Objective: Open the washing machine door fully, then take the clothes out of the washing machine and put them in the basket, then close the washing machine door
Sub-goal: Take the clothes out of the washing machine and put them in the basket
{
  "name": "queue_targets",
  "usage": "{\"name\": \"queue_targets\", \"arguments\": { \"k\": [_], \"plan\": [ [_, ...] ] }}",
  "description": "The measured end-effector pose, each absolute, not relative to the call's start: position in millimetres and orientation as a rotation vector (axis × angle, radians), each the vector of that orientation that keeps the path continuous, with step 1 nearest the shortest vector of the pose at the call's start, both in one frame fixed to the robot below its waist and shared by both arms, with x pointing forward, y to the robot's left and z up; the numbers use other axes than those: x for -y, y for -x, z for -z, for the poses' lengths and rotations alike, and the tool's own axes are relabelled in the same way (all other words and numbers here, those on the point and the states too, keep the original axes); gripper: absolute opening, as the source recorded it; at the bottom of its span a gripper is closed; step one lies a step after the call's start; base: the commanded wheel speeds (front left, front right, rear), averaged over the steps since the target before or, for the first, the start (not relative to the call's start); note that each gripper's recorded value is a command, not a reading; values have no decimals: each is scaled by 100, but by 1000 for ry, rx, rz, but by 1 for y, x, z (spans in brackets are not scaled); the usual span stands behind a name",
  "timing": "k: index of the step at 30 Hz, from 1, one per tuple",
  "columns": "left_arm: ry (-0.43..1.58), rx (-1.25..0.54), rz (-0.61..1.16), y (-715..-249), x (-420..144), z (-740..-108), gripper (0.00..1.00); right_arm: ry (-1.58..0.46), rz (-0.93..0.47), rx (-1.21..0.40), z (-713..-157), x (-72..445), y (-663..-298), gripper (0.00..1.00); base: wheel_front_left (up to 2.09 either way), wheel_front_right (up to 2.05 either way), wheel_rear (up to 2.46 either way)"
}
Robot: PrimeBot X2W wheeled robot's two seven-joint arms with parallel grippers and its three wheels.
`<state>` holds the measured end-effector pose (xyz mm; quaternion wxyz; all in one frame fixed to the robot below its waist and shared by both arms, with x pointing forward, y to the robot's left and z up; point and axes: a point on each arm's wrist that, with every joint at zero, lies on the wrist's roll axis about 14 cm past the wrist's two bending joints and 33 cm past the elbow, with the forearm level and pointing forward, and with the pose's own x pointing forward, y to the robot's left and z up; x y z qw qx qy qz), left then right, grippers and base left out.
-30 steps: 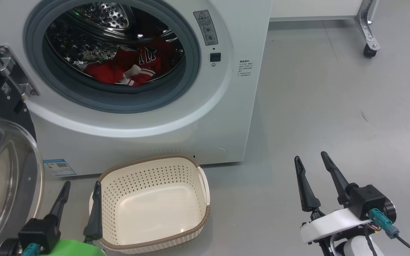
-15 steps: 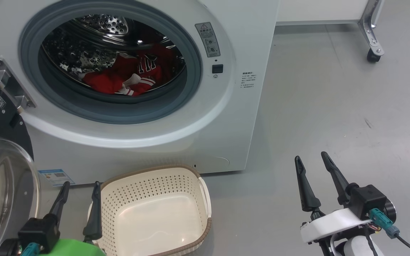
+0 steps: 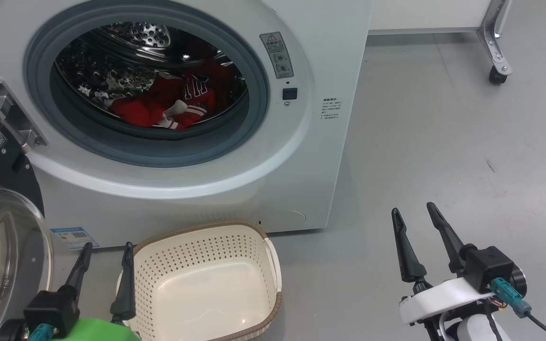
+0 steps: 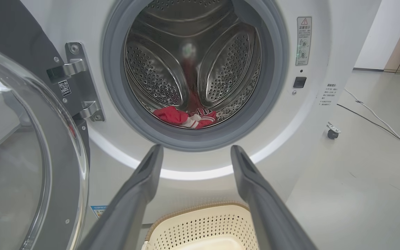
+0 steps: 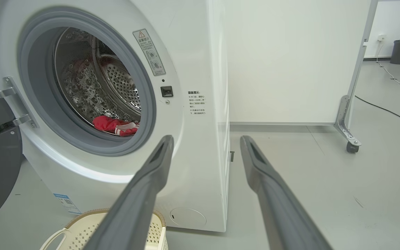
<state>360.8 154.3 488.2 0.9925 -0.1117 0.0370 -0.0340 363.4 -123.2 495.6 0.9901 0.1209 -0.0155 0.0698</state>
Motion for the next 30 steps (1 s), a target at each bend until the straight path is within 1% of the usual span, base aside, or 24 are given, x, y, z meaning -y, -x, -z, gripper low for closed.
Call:
{"name": "queue_targets", "arguments": {
  "k": [17,25,30],
  "plan": [
    [257,-128,95,-367,-140,-475,100,-247,-132,15,-490,123,-370,100,0,0,0],
    [274,-178,153,-398,-122,-461,100,-254,-153,-7,-481,115,-386,100,0,0,0],
    [267,-252,197,-422,-110,-440,100,-256,-149,-25,-473,115,-398,100,0,0,0]
  ]
}}
